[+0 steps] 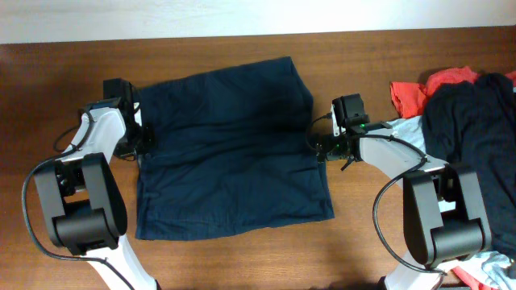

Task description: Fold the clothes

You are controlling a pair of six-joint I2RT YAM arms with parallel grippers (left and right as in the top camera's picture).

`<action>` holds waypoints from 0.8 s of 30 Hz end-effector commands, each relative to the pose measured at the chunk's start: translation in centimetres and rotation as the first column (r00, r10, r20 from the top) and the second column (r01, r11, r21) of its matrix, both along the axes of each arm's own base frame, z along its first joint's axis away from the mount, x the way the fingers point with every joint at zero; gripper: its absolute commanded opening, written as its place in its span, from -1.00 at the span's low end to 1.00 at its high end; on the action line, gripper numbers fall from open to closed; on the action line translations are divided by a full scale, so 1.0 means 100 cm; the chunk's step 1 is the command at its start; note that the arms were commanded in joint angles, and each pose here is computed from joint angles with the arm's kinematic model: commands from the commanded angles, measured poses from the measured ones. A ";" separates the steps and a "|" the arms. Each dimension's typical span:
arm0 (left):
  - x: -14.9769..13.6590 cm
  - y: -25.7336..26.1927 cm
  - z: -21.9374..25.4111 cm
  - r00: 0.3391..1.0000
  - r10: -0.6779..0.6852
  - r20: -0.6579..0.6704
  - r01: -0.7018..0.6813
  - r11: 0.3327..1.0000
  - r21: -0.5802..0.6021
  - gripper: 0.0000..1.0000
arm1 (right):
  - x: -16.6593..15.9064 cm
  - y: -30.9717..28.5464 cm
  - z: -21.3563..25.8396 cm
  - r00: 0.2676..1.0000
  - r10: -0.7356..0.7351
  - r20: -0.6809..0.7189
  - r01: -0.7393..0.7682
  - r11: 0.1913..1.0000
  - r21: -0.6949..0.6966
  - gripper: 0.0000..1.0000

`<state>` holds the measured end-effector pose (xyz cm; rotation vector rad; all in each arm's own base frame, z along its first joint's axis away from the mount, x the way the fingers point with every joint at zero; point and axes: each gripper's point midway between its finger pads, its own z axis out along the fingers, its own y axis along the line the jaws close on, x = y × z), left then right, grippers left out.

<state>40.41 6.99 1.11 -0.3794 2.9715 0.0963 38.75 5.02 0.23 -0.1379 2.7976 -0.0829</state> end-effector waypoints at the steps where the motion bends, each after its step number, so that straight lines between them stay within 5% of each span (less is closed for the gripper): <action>1: 0.004 0.020 0.006 1.000 0.009 0.004 -0.009 0.996 0.086 -0.99 | -0.017 -0.017 -0.022 0.997 -0.031 -0.070 0.025 0.996 -0.082 0.98; 20: 0.002 0.031 0.008 1.000 0.019 -0.003 -0.019 0.989 0.149 -0.99 | -0.017 -0.022 -0.022 0.996 -0.046 -0.070 0.040 0.996 -0.084 0.98; 22: 0.003 0.029 0.008 1.000 0.018 -0.001 -0.017 0.990 0.141 -0.74 | -0.016 -0.022 -0.022 0.997 -0.045 -0.067 0.040 0.996 -0.080 0.98; 24: 0.008 0.024 0.010 1.000 0.012 0.015 -0.013 0.994 0.110 -0.10 | -0.012 -0.016 -0.021 0.998 -0.034 -0.055 0.031 0.998 -0.048 0.97</action>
